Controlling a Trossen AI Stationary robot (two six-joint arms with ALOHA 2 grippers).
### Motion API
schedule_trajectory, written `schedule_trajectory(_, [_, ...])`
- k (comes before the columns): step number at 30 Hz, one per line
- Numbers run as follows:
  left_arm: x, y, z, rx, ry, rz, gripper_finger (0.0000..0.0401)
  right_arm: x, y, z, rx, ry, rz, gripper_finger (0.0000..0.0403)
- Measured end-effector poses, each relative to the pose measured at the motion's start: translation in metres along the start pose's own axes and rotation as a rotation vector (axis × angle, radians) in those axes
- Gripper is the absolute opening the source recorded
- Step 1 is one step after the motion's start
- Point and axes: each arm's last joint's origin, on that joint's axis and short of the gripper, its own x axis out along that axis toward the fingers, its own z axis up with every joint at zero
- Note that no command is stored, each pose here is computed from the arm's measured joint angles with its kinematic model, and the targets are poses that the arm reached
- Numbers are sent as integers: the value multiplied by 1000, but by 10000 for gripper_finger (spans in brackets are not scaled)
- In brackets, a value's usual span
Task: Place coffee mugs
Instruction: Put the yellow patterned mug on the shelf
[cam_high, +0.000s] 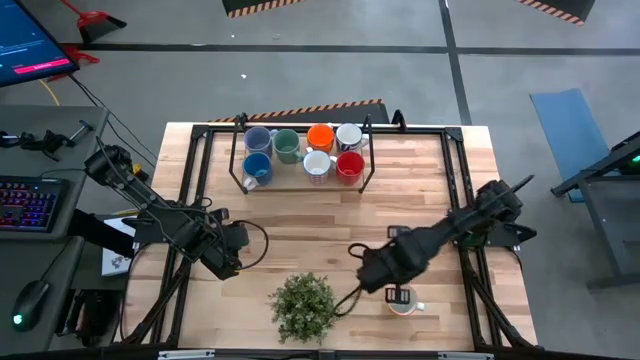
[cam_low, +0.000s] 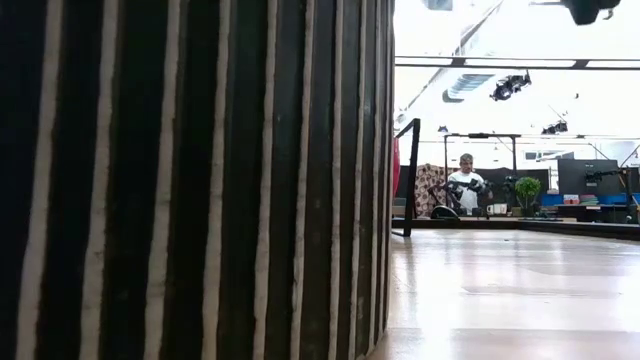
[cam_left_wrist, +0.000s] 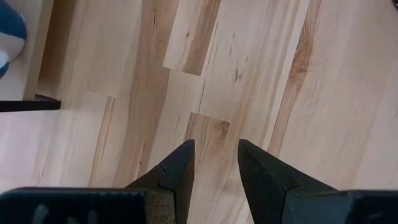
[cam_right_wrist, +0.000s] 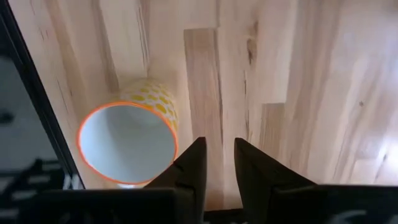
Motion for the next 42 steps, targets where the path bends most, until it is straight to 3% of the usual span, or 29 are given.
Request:
schedule_trajectory(8, [0, 0, 0, 26, 0, 0, 113, -12, 21, -17, 118, -182, -39, 62])
schedule_trajectory(11, [0, 0, 0, 25, 0, 0, 113, -9, 32, -23, 150, -174, -32, 62])
schedule_trajectory(18, [0, 0, 0, 25, -1, 0, 113, -9, 45, -47, 362, -152, -77, 62])
schedule_trajectory(25, [0, 0, 0, 18, 0, 0, 113, -12, 55, -59, 438, -328, -149, 62])
schedule_trajectory(29, [0, 0, 0, 18, 0, 0, 113, -13, 48, -63, 404, -375, -178, 62])
schedule_trajectory(34, [0, 0, 0, 19, 2, 2, 113, 2, 1, -90, 462, -310, -232, 62])
schedule_trajectory(37, [0, 0, 0, 19, 2, 2, 113, 11, -21, -108, 516, -269, -124, 62])
schedule_trajectory(42, [0, 0, 0, 2, 1, 2, 113, 23, -23, -114, 517, -368, 283, 62])
